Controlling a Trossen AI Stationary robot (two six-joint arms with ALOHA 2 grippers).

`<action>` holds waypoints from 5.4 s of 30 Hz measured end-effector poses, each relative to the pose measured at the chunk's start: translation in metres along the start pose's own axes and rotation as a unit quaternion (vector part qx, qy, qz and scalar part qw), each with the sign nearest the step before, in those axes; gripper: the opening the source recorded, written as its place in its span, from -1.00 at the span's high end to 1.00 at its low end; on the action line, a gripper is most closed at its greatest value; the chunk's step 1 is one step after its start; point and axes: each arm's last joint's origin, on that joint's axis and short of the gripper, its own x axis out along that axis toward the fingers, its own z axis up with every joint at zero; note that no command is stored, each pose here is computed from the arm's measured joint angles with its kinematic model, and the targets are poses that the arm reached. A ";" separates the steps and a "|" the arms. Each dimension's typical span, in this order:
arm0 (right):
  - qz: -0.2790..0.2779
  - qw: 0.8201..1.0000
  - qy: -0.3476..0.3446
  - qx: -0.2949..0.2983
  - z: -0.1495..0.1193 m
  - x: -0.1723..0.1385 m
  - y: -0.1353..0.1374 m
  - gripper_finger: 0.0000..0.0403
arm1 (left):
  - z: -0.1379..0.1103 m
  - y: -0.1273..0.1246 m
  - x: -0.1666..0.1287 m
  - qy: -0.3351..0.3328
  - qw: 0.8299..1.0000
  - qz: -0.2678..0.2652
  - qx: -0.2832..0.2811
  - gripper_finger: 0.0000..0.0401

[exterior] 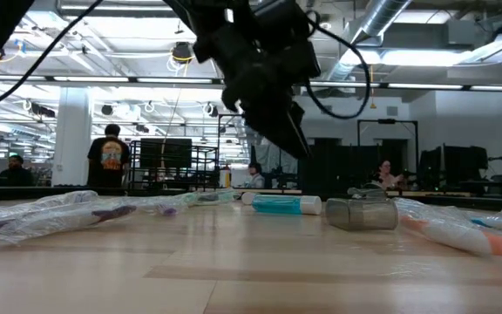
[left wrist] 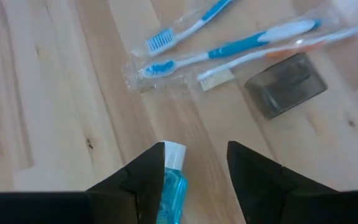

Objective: Pick & Place toothbrushing station
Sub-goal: Put the blue mouthwash into the black organizer

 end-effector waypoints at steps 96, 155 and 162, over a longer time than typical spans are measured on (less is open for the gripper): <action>0.071 0.997 -0.036 -0.011 0.016 0.004 0.006 -0.23 | -0.106 -0.043 -0.218 -0.619 0.664 0.360 -0.214 0.58; 0.047 0.990 0.097 -0.090 -0.029 0.058 0.021 -0.23 | -0.211 0.023 -0.112 -0.478 0.783 0.322 -0.236 0.58; 0.047 0.990 0.096 -0.088 -0.029 0.058 0.021 -0.23 | -0.211 0.023 -0.112 -0.476 0.789 0.318 -0.224 0.58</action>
